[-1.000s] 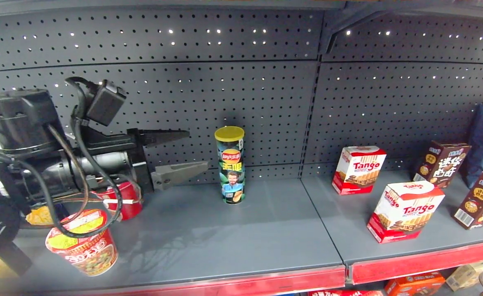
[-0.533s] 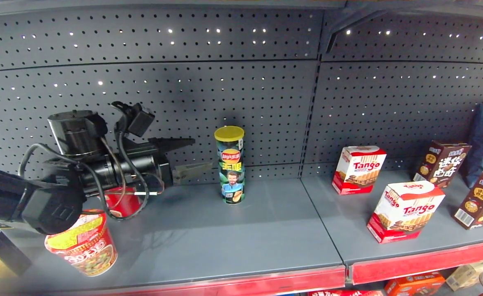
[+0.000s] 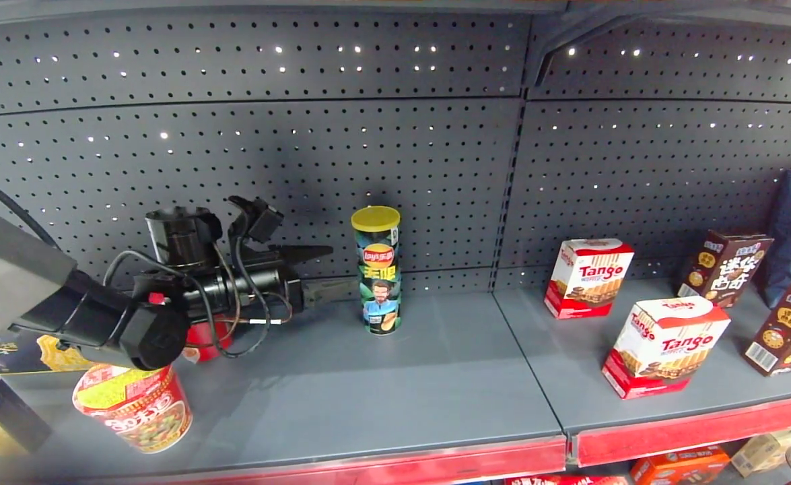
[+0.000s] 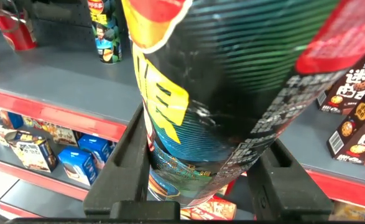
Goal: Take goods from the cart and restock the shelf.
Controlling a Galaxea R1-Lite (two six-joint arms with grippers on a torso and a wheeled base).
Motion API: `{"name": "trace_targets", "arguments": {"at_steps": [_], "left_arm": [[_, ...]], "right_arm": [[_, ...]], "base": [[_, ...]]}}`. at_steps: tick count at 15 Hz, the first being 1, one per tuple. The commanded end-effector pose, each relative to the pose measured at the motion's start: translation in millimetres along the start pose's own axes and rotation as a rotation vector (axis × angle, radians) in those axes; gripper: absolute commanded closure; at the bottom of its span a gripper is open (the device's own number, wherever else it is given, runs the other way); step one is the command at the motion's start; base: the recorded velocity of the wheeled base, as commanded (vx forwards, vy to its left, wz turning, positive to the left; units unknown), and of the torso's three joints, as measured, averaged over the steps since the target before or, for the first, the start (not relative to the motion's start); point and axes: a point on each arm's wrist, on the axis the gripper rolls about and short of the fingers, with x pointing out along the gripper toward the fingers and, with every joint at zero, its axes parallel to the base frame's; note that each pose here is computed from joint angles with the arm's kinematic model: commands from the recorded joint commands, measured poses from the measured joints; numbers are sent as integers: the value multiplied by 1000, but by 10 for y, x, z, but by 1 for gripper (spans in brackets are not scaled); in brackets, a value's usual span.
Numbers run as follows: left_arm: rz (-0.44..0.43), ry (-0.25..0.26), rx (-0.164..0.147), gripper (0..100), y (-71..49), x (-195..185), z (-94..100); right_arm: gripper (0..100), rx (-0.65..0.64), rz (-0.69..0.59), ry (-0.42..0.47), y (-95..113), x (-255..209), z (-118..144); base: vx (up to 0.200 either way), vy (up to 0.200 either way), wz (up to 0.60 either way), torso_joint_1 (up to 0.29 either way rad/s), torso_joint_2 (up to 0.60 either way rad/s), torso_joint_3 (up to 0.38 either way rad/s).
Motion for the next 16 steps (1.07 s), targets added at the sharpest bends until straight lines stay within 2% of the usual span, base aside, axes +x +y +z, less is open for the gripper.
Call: {"name": "trace_targets", "arguments": {"at_steps": [1, 6, 9, 13, 16], "left_arm": [[-5, 20, -21, 0, 75, 79, -153], [-8, 13, -13, 0, 222, 227, -204], [-24, 23, -21, 0, 200, 297, -261], [-29, 19, -16, 0, 276, 413, -308], [-44, 31, -26, 0, 268, 485, -293]], "right_arm": [[100, 1, 1, 8, -6, 29, 33], [100, 1, 2, 22, -17, 78, 79], [100, 2, 3, 27, -17, 82, 73], [100, 3, 7, 37, -21, 108, 78], [100, 4, 7, 40, -21, 112, 74]], "base": [[0, 0, 0, 0, 0, 0], [0, 0, 0, 0, 0, 0], [0, 0, 0, 0, 0, 0], [0, 0, 0, 0, 0, 0], [0, 0, 0, 0, 0, 0]]}}
